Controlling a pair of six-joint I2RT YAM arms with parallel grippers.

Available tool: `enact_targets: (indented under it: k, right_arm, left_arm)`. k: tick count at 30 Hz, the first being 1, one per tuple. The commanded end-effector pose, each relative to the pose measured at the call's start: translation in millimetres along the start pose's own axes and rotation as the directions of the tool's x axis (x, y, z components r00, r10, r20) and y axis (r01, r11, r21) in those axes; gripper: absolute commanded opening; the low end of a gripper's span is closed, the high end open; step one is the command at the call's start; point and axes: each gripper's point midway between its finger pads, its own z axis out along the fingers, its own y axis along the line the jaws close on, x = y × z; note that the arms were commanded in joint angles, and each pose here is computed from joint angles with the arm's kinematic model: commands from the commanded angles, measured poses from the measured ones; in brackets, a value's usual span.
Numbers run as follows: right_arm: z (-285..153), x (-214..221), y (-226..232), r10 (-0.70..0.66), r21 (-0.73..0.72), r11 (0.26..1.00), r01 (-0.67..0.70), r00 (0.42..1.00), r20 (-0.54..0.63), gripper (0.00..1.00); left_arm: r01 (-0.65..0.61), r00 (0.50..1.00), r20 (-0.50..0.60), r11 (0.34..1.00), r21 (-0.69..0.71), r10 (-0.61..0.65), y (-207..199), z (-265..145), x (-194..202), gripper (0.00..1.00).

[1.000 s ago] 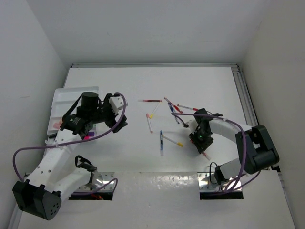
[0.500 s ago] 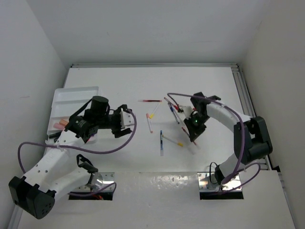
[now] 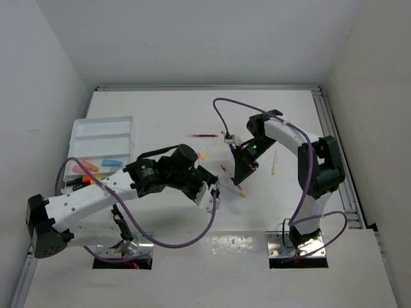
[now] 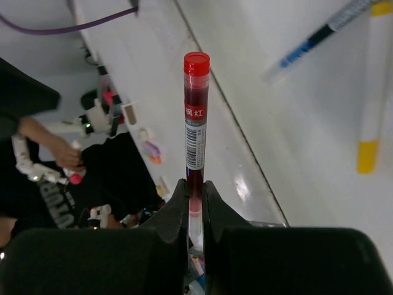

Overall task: Sort the stationery into containers
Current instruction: Grab a piece of stationery with the right arm, then pass the stationery from the right arm to the left

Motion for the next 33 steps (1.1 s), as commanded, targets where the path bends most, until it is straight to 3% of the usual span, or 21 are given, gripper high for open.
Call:
enact_targets:
  k: [1,10,33]
  right_arm:
    - [-8,12,62,0.063,-0.228,0.971,-0.071,0.997,-0.040,0.00]
    - [3,26,79,0.002,-0.235,0.972,-0.018,0.998,-0.068,0.00]
    - [13,43,108,-0.069,-0.264,0.964,0.036,0.990,-0.120,0.00]
  left_arm:
    - [-0.146,0.989,0.034,0.989,-0.031,0.147,14,10,-31,0.53]
    - [-0.168,0.986,0.008,0.985,-0.033,0.168,3,29,-33,0.46]
    - [-0.175,0.983,-0.069,0.981,-0.089,0.169,2,39,-8,0.45]
